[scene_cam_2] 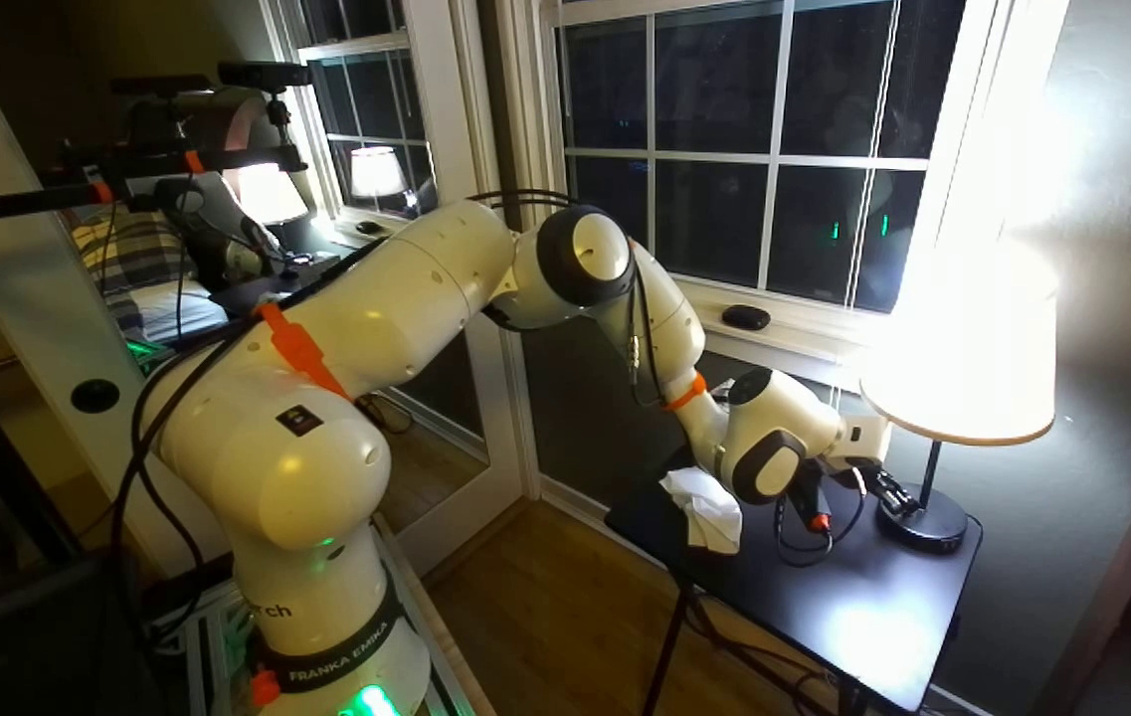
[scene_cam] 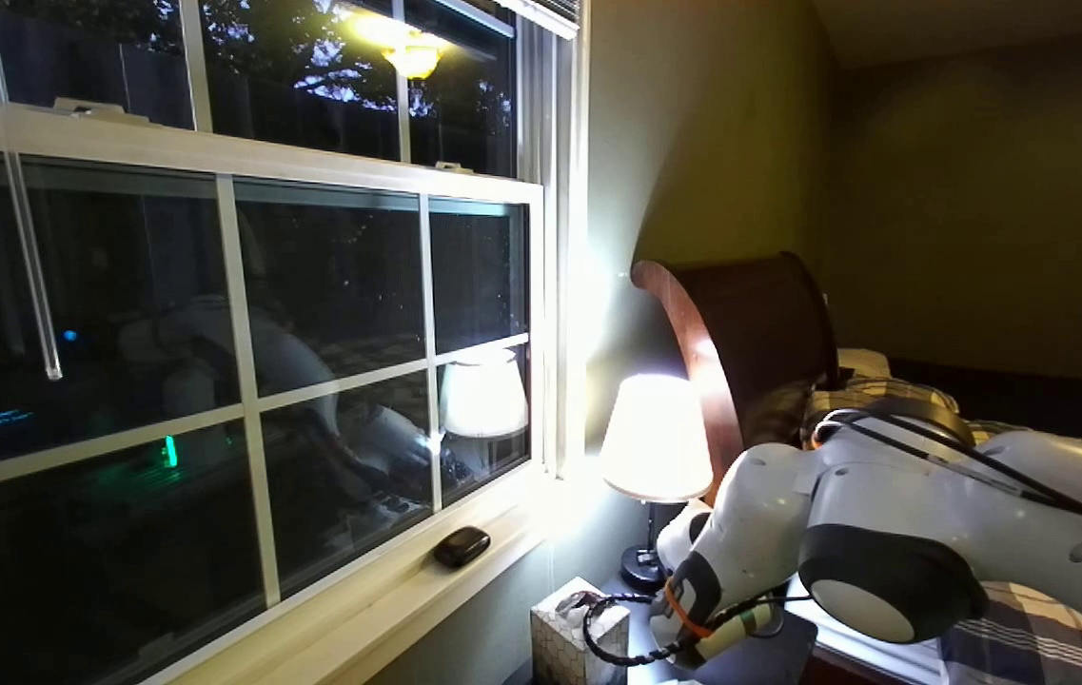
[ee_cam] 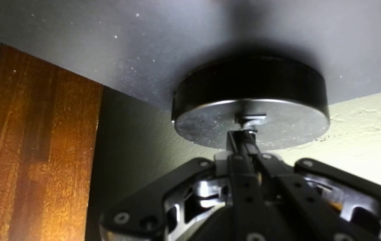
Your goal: Turn off the lamp
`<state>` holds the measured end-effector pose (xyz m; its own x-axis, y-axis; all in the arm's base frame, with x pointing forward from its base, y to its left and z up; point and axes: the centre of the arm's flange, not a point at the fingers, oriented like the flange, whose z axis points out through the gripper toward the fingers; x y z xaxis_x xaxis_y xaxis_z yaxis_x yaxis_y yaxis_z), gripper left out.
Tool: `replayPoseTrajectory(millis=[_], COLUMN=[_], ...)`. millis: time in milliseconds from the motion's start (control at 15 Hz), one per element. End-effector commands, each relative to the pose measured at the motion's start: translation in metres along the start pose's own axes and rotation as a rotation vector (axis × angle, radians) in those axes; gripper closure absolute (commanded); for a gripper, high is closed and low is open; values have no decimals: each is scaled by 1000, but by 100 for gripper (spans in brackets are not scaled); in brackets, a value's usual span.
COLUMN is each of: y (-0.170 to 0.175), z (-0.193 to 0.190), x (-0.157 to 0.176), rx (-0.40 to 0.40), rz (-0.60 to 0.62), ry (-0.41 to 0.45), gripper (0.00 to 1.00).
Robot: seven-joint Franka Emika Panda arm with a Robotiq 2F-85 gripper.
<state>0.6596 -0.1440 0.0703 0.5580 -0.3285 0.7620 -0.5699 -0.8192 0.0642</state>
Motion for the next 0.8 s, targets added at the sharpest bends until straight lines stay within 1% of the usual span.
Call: replayPoseTrajectory(millis=[0,400,733], y=[0,0,3], z=[6,10,17], x=[-8,-11,-13], rx=[-22,-8,-41], rz=[-5,-31,-40], ry=[-19,-24,-67], gripper=[100,100,100])
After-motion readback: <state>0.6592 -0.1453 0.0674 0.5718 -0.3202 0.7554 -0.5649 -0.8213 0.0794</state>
